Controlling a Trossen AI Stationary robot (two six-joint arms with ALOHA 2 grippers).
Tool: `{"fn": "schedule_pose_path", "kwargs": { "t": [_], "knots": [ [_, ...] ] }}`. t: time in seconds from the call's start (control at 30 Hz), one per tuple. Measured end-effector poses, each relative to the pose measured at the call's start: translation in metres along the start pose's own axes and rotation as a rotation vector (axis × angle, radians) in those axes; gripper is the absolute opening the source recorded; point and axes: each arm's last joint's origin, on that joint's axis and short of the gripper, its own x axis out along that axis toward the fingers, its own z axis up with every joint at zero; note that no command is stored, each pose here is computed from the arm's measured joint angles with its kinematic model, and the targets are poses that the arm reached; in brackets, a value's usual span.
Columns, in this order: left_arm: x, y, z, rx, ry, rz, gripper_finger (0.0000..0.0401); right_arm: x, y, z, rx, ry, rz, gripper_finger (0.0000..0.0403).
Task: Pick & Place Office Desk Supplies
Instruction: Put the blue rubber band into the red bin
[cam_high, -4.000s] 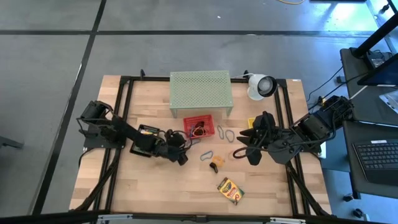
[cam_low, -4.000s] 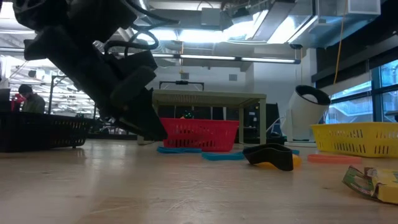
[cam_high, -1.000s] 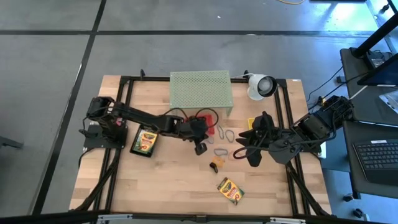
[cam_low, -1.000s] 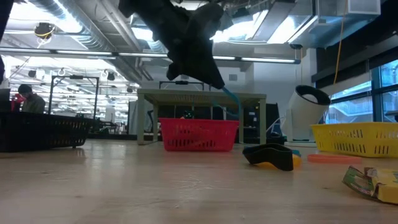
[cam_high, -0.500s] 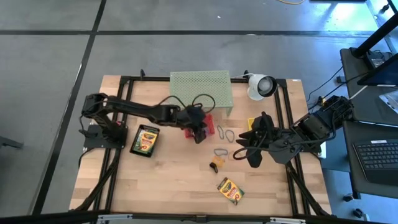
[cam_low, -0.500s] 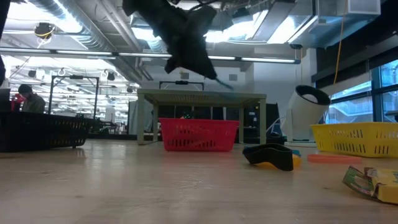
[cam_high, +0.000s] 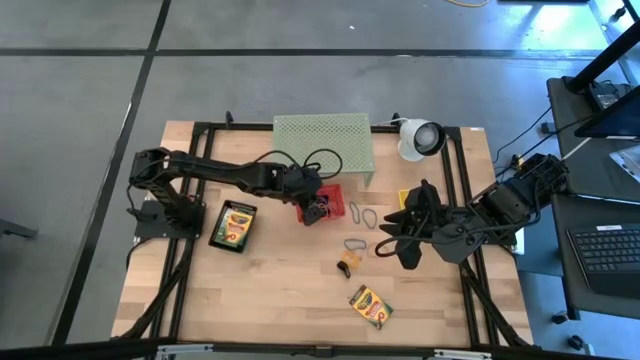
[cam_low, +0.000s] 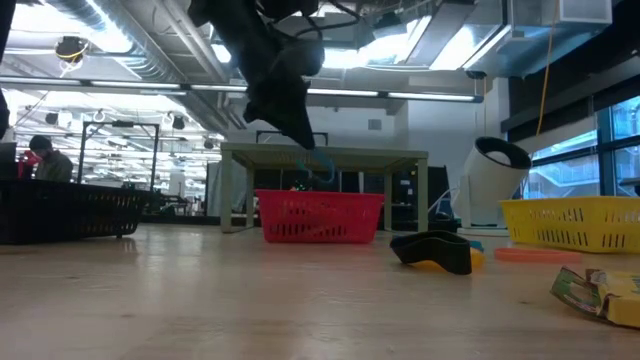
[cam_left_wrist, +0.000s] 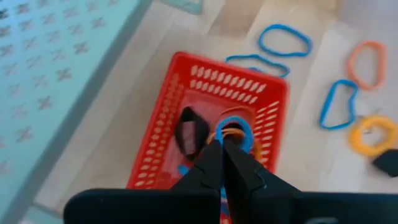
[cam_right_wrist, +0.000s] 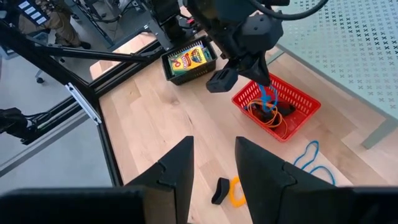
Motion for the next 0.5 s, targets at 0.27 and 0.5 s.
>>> {"fn": "schedule_pose_path", "kwargs": {
  "t": [0.27, 0.5],
  "knots": [
    [0.0014, 0.0087, -0.0034, -0.013, 0.059, 0.024, 0.0003, 0.0, 0.0, 0.0, 0.003, 0.0, 0.0, 0.0119],
    [0.0017, 0.0092, -0.0048, -0.014, 0.082, 0.004, 0.001, 0.0, 0.0001, 0.0, 0.003, 0.0, 0.001, 0.0119]
  ]
}}
